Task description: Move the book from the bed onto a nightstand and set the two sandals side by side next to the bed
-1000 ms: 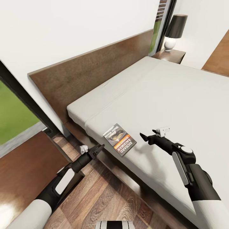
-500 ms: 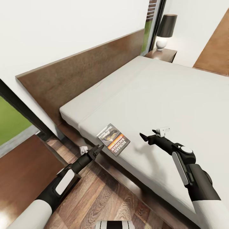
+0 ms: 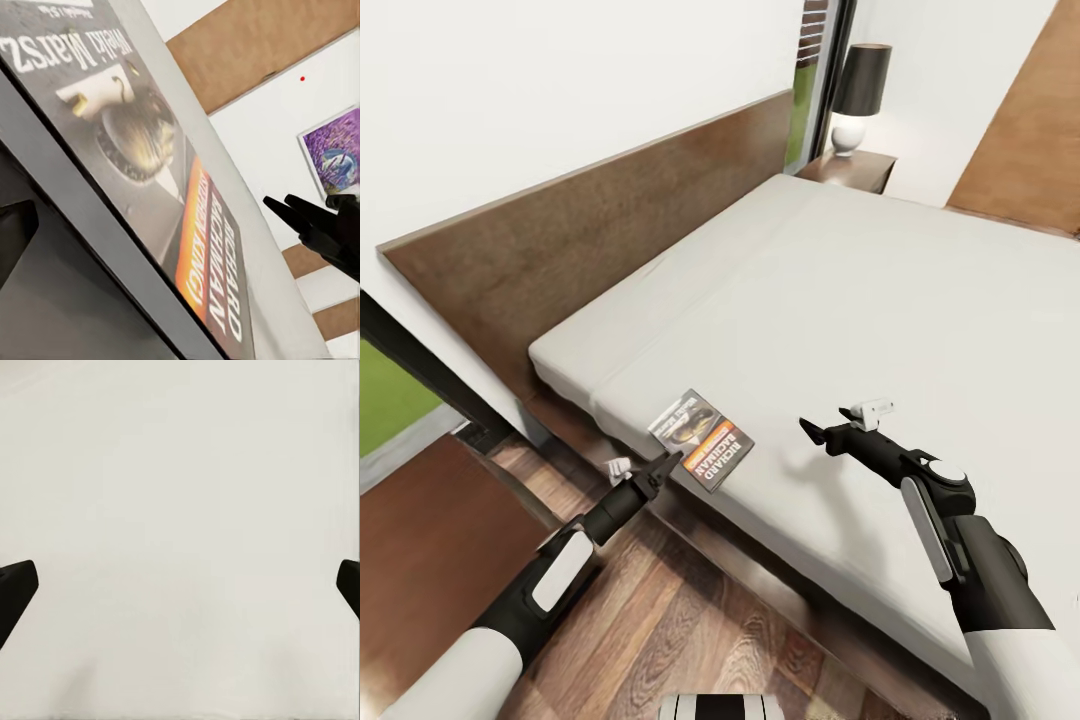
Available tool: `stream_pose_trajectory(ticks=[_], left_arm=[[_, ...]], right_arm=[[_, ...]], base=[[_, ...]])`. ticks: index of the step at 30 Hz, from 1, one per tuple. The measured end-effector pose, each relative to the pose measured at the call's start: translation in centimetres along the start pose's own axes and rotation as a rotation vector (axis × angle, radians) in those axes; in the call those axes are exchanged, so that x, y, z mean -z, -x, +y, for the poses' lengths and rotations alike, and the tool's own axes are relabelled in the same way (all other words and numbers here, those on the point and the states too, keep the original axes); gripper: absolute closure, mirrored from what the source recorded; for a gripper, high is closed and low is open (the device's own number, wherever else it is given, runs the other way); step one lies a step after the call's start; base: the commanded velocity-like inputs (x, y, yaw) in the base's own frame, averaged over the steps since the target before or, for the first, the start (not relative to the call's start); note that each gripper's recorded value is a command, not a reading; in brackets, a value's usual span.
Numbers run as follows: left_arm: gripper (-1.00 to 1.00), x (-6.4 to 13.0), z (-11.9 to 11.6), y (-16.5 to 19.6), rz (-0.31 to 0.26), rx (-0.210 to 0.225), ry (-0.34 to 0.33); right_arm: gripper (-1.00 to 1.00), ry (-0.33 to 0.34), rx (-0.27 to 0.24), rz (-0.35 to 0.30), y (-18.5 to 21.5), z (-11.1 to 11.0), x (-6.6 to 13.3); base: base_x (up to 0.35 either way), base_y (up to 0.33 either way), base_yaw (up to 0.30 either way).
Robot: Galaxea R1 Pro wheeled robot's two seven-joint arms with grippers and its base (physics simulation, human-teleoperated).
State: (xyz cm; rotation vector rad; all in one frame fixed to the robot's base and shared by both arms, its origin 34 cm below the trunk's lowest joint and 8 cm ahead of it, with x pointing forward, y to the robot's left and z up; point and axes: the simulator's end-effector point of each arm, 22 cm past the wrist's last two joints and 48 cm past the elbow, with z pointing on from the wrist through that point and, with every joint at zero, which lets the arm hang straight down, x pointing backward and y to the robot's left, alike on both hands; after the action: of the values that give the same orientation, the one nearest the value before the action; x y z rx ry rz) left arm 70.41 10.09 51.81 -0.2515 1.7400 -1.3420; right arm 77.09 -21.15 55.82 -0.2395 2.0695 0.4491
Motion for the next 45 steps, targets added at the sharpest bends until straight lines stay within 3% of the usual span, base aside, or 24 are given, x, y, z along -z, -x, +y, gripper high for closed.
stream_pose_trajectory(ticks=[20,45], left_arm=[[-1.00,0.1,0.1,0.1,-0.001,0.000,0.002],[-1.00,0.5,1.1,0.0,-0.020,0.032,0.031]], right_arm=[[-1.00,0.000,0.000,0.000,0.0,0.0,0.0],[-1.00,-0.002,-0.001,0.001,-0.1,-0.1,0.0]], base=[[0.000,0.000,-0.015],[0.000,0.000,-0.018]])
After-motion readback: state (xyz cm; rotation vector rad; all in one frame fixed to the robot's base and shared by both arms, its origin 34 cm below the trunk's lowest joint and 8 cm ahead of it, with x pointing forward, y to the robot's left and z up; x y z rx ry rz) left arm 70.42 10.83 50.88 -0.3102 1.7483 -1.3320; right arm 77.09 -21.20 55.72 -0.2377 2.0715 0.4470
